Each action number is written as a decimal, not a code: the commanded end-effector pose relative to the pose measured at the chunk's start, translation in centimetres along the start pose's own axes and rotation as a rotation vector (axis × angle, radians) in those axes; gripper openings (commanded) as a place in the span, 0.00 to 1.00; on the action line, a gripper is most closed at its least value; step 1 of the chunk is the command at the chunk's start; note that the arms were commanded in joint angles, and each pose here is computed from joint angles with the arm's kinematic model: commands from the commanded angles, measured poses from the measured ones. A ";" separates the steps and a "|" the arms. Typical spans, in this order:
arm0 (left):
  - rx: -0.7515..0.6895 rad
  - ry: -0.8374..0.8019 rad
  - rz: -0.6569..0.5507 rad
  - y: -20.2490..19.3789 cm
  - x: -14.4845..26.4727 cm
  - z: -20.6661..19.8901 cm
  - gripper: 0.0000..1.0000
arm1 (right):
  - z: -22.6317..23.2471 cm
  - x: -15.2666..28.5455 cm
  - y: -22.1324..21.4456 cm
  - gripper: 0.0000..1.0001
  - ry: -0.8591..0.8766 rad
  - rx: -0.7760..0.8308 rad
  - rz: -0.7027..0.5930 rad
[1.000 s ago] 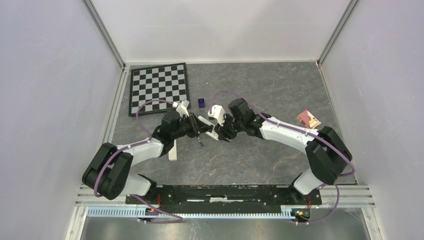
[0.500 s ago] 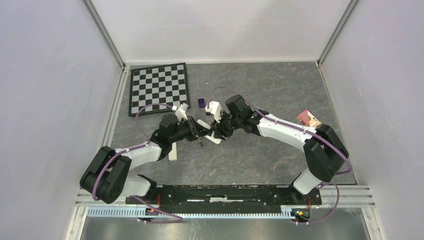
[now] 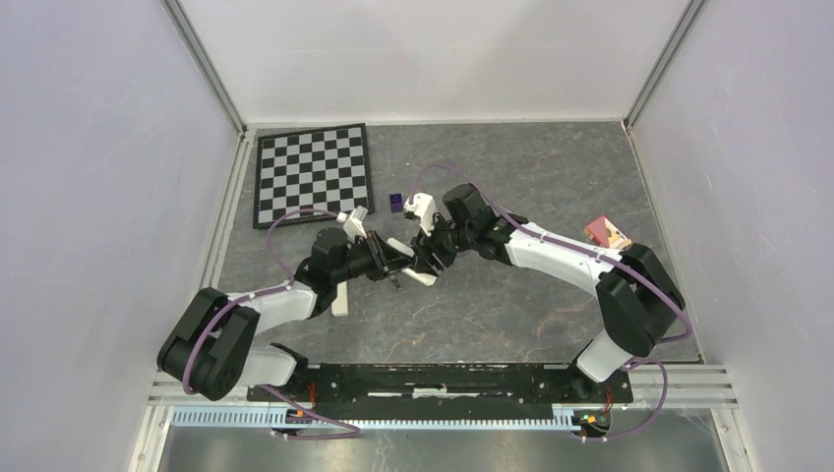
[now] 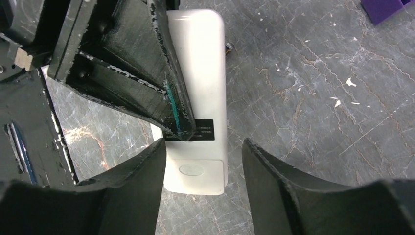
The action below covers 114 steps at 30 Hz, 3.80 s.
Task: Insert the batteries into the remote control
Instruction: Load the battery cover into the remote control, then turn over the remote control at the center of the board.
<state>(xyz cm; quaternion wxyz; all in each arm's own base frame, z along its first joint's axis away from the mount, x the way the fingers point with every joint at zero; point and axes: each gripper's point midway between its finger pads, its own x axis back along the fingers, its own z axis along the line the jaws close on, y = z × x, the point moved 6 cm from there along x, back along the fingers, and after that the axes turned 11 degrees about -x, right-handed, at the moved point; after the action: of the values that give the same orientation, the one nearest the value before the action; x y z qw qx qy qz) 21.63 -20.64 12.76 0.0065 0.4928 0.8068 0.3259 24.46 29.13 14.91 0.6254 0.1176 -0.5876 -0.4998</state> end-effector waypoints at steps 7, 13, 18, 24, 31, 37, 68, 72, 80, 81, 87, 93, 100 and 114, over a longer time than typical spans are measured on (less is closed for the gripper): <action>0.021 -0.204 -0.097 3.2 1.1 -4.0 0.02 | -0.3 4.0 4.5 0.87 -0.043 -0.178 -0.194; 0.031 -0.232 -0.110 3.7 1.4 -4.6 0.02 | -0.3 6.8 4.6 0.98 -0.105 -0.381 -0.360; 0.042 -0.253 -0.126 4.2 1.8 -5.4 0.02 | 0.5 8.7 3.0 0.98 -0.102 -0.576 -0.524; 0.077 -0.303 -0.123 5.0 2.4 -6.9 0.02 | 2.6 9.0 0.5 0.98 0.101 -0.847 -0.657; 0.102 -0.335 -0.113 5.6 2.6 -7.9 0.02 | 2.8 9.8 0.9 0.90 0.123 -0.861 -0.728; 0.106 -0.368 -0.108 5.8 2.8 -8.6 0.02 | 2.7 9.4 1.3 0.77 0.144 -0.892 -0.730; 0.058 -0.567 -0.110 6.8 5.0 -12.7 0.02 | 3.3 6.9 1.4 0.32 0.177 -0.819 -0.639; 0.004 -0.601 -0.040 5.6 4.7 -13.7 0.02 | 3.9 6.2 3.2 0.32 0.186 -0.773 -0.645; -0.044 -0.559 0.052 4.4 4.3 -13.1 0.02 | 4.1 6.1 4.1 0.33 0.183 -0.694 -0.659; -0.059 -0.540 0.050 4.6 4.3 -12.9 0.02 | 4.0 6.2 4.1 0.33 0.187 -0.678 -0.655; -0.121 -0.416 0.017 6.4 4.5 -11.6 0.02 | 3.2 7.5 3.1 0.70 0.245 -0.522 -0.605; -0.137 -0.409 0.045 6.6 4.6 -11.0 0.02 | 4.1 9.4 3.5 0.89 0.293 -0.314 -0.617; -0.209 -0.488 0.102 6.1 6.0 -12.0 0.02 | 4.7 10.4 3.5 0.89 0.352 -0.201 -0.600; -0.321 -0.555 0.131 4.5 8.3 -12.9 0.02 | 4.5 9.2 4.7 0.79 0.387 -0.103 -0.442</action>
<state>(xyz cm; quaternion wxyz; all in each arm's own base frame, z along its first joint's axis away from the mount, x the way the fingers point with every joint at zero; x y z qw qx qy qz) 18.03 -19.77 26.45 0.2228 0.5991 0.7168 0.2786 21.63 26.70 25.88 0.5973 0.2903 -0.3698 -0.6498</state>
